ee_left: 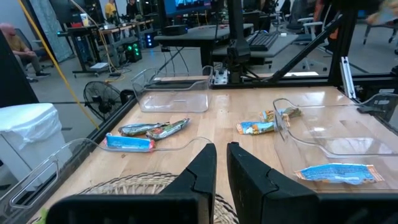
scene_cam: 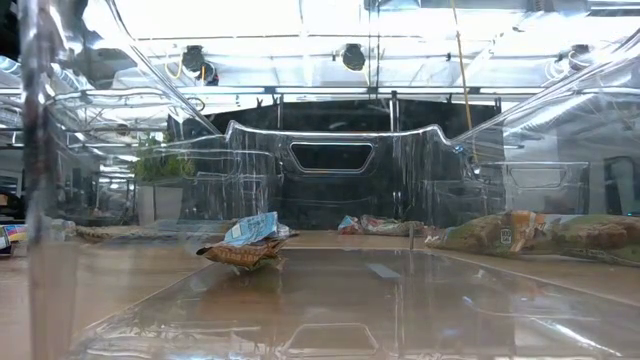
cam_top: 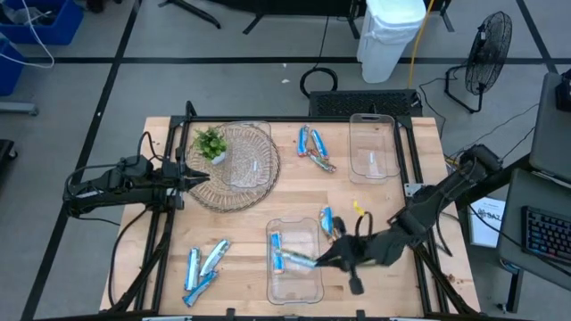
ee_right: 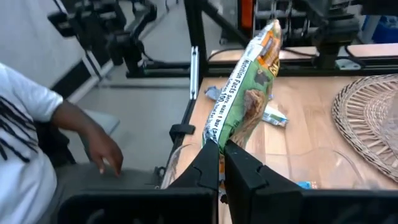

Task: Pick and place Granola Bars by type
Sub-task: Put the yellow granola bar into the bottom transparent bin

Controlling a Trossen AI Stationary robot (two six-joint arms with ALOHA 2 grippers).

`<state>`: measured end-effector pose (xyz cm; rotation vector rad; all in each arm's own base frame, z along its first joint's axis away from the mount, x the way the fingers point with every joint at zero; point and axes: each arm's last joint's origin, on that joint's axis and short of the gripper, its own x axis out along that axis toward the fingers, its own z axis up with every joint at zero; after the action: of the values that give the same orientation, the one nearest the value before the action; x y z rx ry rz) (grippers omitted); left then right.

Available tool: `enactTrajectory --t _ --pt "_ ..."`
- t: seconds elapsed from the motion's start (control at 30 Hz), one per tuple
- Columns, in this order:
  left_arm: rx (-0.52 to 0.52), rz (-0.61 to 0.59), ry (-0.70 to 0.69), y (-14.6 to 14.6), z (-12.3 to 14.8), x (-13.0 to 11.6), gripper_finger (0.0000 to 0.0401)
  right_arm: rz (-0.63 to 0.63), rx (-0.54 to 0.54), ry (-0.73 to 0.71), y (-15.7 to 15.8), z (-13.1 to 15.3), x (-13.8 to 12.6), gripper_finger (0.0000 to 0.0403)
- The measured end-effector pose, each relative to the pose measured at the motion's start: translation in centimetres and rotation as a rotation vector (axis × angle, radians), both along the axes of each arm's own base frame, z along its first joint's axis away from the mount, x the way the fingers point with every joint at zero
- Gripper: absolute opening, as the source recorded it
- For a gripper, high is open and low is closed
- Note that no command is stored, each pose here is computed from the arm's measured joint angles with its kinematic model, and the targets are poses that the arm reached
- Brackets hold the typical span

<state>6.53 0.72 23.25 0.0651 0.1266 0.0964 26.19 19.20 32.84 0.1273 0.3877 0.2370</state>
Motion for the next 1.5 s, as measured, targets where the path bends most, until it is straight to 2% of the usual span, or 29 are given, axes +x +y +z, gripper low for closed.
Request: enactTrajectory --t 0.2,0.4,0.57,0.73,0.97,1.2,1.37,1.5 --pt "0.000 0.000 0.000 0.0 0.0 0.0 0.0047 0.013 -0.072 0.084 2.5 2.8 2.1 0.0000" --pt "0.000 0.000 0.000 0.0 0.0 0.0 0.0047 -0.036 -0.137 0.133 3.2 3.2 3.2 0.0000" --pt "0.000 0.000 0.000 0.0 0.0 0.0 0.0047 -0.084 -0.136 0.235 3.2 1.4 3.9 0.0000" --pt "0.000 0.000 0.000 0.0 0.0 0.0 0.0047 -0.170 -0.132 0.380 3.2 -2.0 5.3 0.0000" --pt "0.000 0.000 0.000 0.0 0.0 0.0 0.0047 -0.208 -0.113 0.516 3.4 -5.7 7.1 0.0000" --pt "0.000 0.000 0.000 0.0 0.0 0.0 0.0047 -0.255 -0.156 0.613 2.3 -7.7 8.0 0.0000" --pt "0.000 0.000 0.000 0.0 0.0 0.0 0.0047 -0.320 -0.166 0.683 1.1 -8.2 8.0 0.0001" --pt "0.000 0.000 0.000 0.0 0.0 0.0 0.0047 -0.318 -0.179 0.691 0.9 -8.2 7.9 0.0003"
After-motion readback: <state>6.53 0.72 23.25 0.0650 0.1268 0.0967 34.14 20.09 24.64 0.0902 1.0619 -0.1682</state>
